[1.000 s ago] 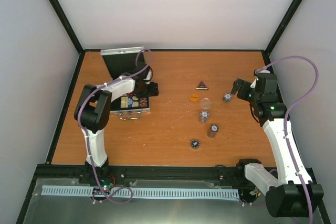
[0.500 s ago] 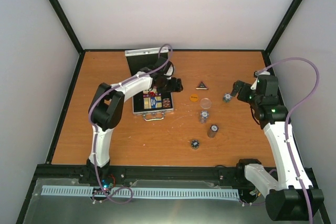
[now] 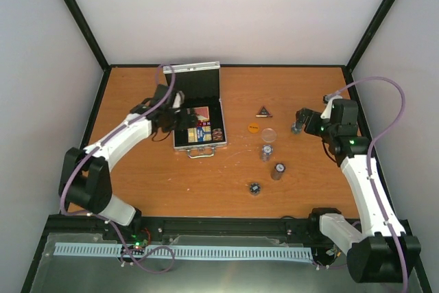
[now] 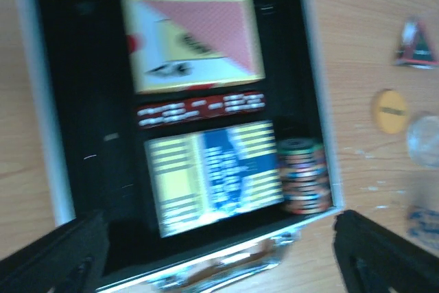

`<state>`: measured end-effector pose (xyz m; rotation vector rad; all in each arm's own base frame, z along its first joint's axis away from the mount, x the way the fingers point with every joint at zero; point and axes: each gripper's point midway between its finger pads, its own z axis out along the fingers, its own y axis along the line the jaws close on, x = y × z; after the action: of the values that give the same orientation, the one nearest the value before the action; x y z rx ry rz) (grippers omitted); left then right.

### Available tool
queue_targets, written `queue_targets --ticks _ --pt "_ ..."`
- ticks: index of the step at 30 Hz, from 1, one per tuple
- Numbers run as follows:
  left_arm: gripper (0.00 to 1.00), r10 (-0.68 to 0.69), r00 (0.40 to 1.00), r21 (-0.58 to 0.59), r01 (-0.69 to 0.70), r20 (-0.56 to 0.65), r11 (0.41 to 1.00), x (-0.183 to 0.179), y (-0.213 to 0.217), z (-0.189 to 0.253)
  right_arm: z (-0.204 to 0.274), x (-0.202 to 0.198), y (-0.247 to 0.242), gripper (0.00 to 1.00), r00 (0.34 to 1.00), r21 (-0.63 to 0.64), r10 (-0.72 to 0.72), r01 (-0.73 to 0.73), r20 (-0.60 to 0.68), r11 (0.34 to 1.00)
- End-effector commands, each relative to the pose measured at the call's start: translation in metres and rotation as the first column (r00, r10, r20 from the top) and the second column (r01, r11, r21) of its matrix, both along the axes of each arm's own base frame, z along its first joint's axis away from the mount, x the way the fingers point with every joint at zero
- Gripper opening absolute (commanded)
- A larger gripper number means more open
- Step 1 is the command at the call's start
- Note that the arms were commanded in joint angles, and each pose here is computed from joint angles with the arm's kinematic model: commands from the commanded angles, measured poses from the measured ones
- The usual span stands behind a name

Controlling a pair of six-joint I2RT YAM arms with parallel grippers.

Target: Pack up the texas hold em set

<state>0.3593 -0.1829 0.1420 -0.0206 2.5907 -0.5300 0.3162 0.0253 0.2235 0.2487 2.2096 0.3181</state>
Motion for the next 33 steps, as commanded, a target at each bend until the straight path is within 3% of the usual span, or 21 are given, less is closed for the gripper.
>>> queue_targets --ticks 1,7,14,23,27,33 --pt "0.85 0.087 0.993 0.014 -0.086 -0.074 0.996 -0.014 0.048 -0.028 0.002 0.013 0.020 1.00 0.994 0.043 0.109 -0.109 0.016 0.993" --pt "0.80 0.140 0.983 0.041 -0.136 -0.118 0.990 -0.009 0.088 -0.048 -0.005 0.026 0.028 1.00 0.988 0.067 0.156 -0.155 -0.016 0.986" --pt "0.55 0.079 0.981 0.005 -0.079 -0.177 0.997 -0.009 0.077 -0.076 -0.019 0.023 0.032 0.92 0.980 0.070 0.190 -0.186 -0.064 0.980" --pt "0.53 0.046 0.972 0.007 -0.046 -0.232 0.999 -0.018 0.075 -0.099 -0.032 0.011 0.031 0.90 0.977 0.064 0.195 -0.189 -0.092 0.980" --pt "0.52 0.002 0.968 -0.062 -0.018 -0.251 0.998 -0.024 0.059 -0.103 -0.029 0.012 0.037 0.90 0.972 0.083 0.222 -0.216 -0.074 0.973" --pt "0.51 -0.076 0.961 -0.070 0.059 -0.267 0.996 -0.039 0.032 -0.106 -0.029 0.016 0.039 0.91 0.968 0.091 0.235 -0.227 -0.090 0.970"
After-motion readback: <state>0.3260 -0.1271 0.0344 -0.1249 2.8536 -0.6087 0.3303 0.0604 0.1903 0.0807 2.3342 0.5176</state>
